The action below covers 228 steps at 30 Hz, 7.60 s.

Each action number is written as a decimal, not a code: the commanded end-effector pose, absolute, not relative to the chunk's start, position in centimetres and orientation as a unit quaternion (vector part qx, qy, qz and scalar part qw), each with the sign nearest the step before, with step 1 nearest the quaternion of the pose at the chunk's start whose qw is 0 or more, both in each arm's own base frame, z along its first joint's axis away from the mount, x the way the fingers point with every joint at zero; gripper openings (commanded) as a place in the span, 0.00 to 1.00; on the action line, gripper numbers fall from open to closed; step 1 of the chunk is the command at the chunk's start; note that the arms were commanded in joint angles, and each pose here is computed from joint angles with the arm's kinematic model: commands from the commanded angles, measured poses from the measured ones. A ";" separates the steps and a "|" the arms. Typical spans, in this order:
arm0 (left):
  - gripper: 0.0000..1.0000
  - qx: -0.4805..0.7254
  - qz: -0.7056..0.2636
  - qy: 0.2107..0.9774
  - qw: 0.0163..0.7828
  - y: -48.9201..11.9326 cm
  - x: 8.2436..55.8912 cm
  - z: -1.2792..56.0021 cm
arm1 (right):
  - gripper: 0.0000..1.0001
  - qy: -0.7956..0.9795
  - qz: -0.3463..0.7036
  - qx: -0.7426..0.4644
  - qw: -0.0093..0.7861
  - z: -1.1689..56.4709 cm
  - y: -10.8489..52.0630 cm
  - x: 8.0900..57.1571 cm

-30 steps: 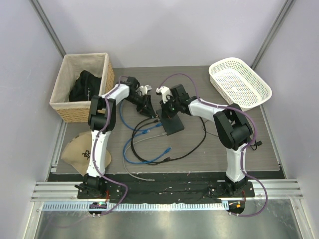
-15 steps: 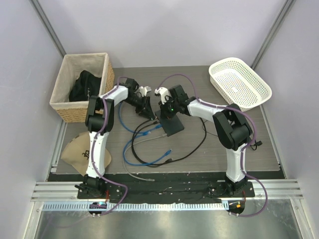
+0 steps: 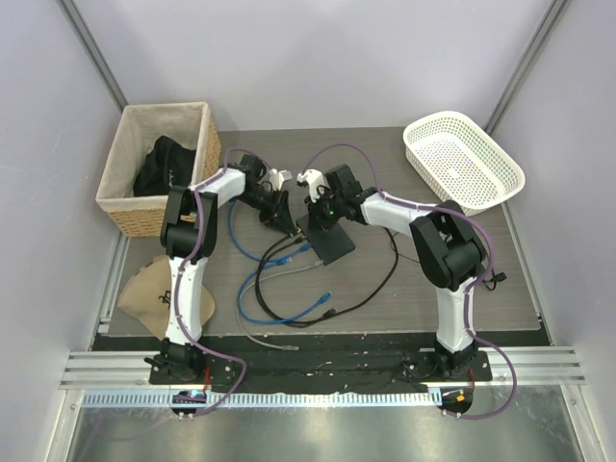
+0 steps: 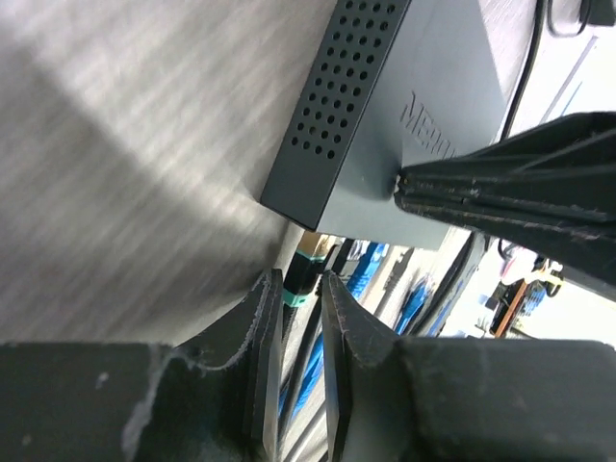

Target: Pull the plug from the switch port

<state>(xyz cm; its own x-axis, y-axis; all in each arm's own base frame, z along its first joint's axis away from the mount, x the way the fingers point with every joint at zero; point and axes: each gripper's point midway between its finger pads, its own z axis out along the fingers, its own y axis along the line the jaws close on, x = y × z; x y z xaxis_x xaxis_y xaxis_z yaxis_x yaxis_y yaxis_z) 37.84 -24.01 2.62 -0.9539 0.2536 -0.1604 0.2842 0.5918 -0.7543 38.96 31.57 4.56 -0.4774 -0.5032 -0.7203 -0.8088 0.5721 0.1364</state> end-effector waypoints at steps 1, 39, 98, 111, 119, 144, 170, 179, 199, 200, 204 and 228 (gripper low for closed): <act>0.00 0.152 -0.355 0.922 -0.022 -21.4 35.4 -1.2 | 0.01 0.872 0.191 -0.397 0.213 -2.0 28.2 35.3; 0.52 0.049 -0.403 0.912 -0.052 -23.9 37.8 -4.3 | 0.01 0.868 0.178 -0.411 0.215 -1.7 28.3 34.7; 0.58 0.005 -0.400 0.916 0.008 -24.7 34.1 -4.4 | 0.01 0.865 0.211 -0.431 0.148 3.6 25.5 29.0; 0.21 0.013 -0.426 0.904 0.041 -25.1 34.9 -2.5 | 0.01 0.873 0.205 -0.419 0.143 3.4 25.3 29.7; 0.00 0.033 -0.455 0.888 0.059 -25.8 35.1 0.2 | 0.62 0.873 0.187 -0.404 0.200 7.7 25.0 33.8; 0.50 -0.003 -0.432 0.902 0.030 -24.6 35.3 -1.2 | 0.92 0.892 0.179 -0.375 0.177 4.8 26.1 30.8; 0.50 0.111 -0.431 0.895 0.015 -26.5 34.2 -1.6 | 0.63 0.891 0.189 -0.382 0.158 3.4 26.5 30.5; 0.45 0.134 -0.407 0.904 -0.016 -26.4 32.1 -3.4 | 0.63 0.892 0.187 -0.381 0.154 3.1 26.4 30.4; 0.08 0.124 -0.394 0.910 -0.042 -26.0 31.6 -5.3 | 0.63 0.893 0.186 -0.382 0.147 2.6 26.1 30.0; 0.03 0.122 -0.393 0.910 -0.044 -26.1 31.6 -5.3 | 0.63 0.893 0.187 -0.382 0.148 2.6 26.1 30.1; 0.00 0.113 -0.395 0.910 -0.055 -26.2 31.7 -4.7 | 0.63 0.893 0.187 -0.383 0.147 2.5 26.2 30.1; 0.00 0.181 -0.375 0.905 -0.083 -25.2 34.4 -2.6 | 0.63 0.894 0.174 -0.392 0.131 1.0 25.0 29.1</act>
